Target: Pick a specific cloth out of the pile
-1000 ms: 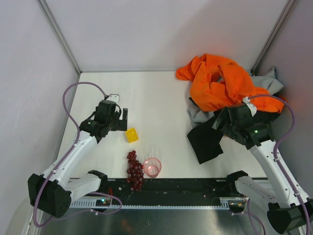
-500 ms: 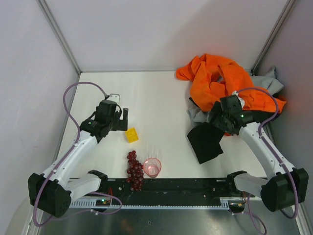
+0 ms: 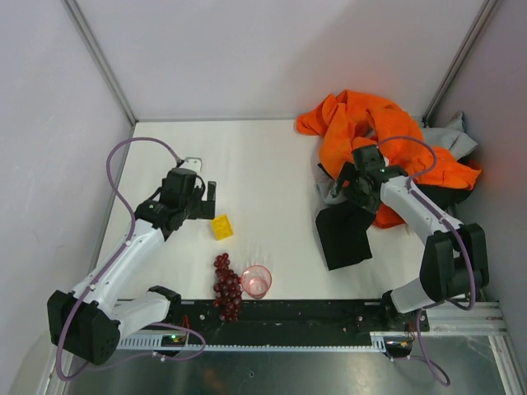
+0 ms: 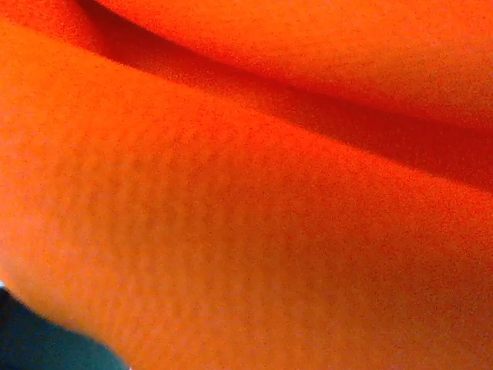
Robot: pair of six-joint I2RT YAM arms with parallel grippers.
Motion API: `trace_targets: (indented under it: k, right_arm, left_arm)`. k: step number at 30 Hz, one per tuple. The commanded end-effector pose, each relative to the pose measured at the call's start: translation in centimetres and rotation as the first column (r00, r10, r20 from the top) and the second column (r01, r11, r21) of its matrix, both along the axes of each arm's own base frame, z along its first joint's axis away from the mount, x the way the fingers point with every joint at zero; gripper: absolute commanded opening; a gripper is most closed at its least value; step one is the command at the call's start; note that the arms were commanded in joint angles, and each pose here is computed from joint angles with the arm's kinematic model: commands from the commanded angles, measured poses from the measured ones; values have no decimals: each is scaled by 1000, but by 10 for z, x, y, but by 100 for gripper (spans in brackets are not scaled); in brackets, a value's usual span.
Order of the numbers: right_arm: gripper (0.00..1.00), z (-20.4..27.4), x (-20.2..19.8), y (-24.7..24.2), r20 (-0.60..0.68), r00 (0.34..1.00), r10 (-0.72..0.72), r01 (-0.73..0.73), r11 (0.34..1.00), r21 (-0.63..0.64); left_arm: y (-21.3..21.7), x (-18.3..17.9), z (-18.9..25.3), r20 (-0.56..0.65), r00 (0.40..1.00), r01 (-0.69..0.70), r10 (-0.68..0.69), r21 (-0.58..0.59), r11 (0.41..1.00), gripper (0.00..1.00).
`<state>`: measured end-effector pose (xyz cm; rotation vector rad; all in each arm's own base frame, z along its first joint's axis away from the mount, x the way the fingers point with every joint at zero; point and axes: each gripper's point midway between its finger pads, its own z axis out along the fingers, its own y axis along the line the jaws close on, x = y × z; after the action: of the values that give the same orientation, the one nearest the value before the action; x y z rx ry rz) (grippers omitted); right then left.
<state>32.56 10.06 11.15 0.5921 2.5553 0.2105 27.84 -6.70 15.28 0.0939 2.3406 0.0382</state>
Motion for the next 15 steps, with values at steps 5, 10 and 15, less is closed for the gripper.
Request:
trace_targets:
  k: [5, 10, 15]
  right_arm:
    - [99, 3, 37, 28, 23, 997, 68, -67, 996, -59]
    - [95, -25, 42, 28, -65, 995, 75, -84, 986, -147]
    - [74, -50, 39, 19, -140, 988, 64, -91, 977, -195]
  left_arm:
    - [0, 5, 0, 15, 1000, -12, 12, 7, 1000, 100]
    - [0, 5, 0, 17, 1000, -12, 12, 8, 1000, 100]
    - [-1, 6, -1, 15, 1000, -9, 8, 8, 1000, 100]
